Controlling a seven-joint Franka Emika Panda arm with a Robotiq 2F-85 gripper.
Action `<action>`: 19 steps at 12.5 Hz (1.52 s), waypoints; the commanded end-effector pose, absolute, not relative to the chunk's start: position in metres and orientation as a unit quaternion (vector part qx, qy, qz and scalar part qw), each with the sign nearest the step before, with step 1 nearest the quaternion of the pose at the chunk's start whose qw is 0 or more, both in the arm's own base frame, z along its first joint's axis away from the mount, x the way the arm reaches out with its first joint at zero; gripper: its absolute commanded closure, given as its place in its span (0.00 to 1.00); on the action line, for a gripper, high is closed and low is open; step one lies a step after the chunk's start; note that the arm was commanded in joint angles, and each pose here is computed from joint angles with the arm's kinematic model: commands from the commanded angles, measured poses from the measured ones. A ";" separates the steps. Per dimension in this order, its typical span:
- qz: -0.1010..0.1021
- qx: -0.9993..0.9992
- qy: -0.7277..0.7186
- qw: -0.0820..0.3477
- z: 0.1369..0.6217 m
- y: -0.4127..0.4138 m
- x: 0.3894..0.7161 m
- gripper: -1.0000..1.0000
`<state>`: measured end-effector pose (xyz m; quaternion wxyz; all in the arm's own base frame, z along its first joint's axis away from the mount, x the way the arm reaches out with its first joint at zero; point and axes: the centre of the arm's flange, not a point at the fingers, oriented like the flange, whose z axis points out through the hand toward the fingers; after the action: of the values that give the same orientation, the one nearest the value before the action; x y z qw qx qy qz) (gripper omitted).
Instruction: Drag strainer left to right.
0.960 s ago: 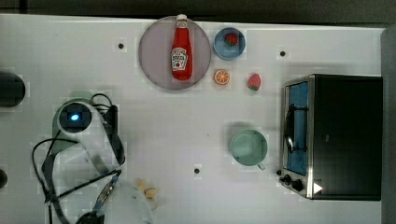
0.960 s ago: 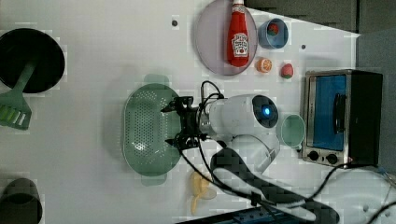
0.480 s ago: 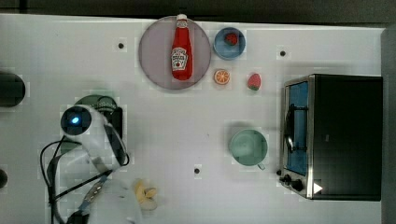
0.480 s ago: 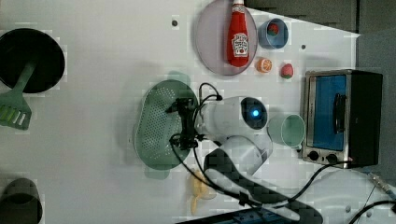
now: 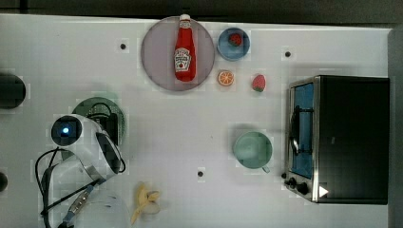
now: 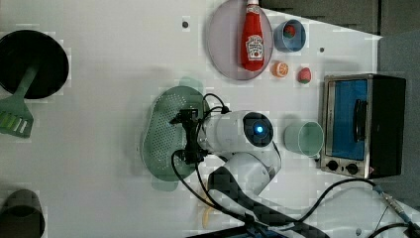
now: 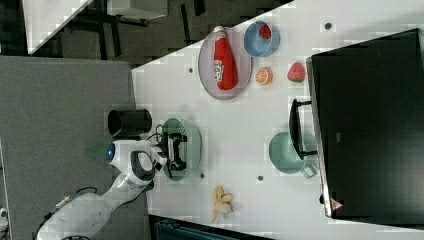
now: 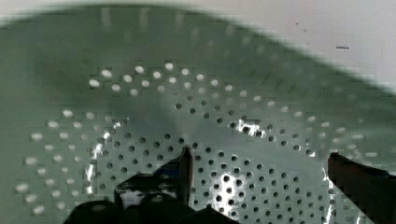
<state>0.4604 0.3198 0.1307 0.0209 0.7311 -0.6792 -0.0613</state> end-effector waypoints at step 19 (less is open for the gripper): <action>-0.026 0.713 -0.700 0.044 0.162 0.048 0.509 0.00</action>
<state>0.5029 0.0415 0.1472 0.0559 0.6748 -0.7352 -0.0313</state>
